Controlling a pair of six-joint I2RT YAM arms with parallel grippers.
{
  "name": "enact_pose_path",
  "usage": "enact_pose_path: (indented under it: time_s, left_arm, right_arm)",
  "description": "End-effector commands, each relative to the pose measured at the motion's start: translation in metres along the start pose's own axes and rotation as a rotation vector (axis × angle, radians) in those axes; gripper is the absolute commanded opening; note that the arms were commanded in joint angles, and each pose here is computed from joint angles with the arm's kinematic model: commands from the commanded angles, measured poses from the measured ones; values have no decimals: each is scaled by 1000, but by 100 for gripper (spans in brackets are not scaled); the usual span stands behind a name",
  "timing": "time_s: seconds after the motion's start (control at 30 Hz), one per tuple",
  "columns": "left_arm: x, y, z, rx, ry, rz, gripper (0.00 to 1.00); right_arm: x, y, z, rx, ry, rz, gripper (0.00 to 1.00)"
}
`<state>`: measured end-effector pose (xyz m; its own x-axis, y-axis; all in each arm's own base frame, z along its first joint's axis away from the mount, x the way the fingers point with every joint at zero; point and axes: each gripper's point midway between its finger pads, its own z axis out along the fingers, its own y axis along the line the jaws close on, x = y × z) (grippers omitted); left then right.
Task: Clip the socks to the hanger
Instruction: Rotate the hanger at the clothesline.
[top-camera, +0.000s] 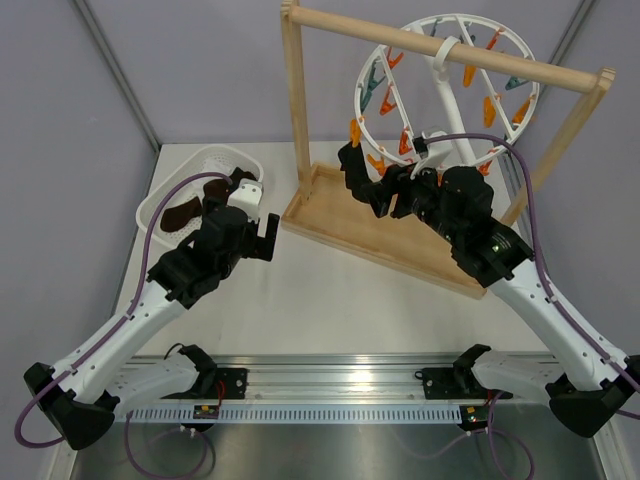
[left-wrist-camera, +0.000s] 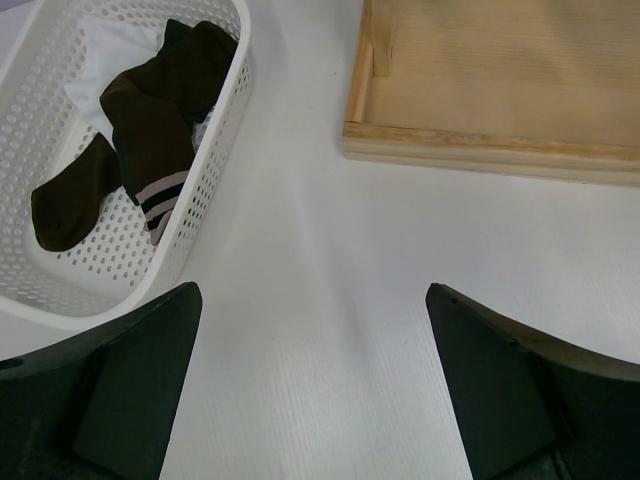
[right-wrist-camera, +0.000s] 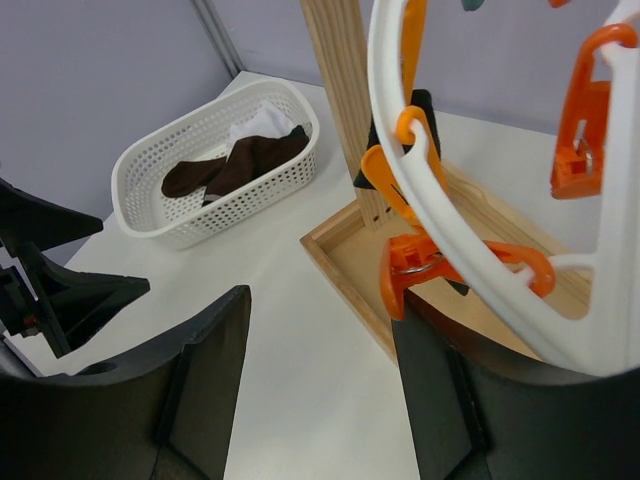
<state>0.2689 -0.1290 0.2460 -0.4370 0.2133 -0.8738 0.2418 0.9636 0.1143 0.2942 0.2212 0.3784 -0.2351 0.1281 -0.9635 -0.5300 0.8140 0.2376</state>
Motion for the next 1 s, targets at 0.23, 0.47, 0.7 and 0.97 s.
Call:
enact_pose_path:
  time_s: [0.23,0.47,0.7,0.97]
  left_arm:
    - [-4,-1,3,3,-24,0,99]
    - [-3,-2,4,4,-19,0,99]
    - [-3,-2,5,5,-19,-3,99]
    - [-1,-3,6,8,-13,-1,99]
  right_arm:
    - [-19,9,-9,-4,-56,16,67]
    - [-20,-1,-41,47,-35,3,69]
    - [-23,-17,-63,128,-14,-62,69]
    - [-26,-30,-56,181,-44,-140,70]
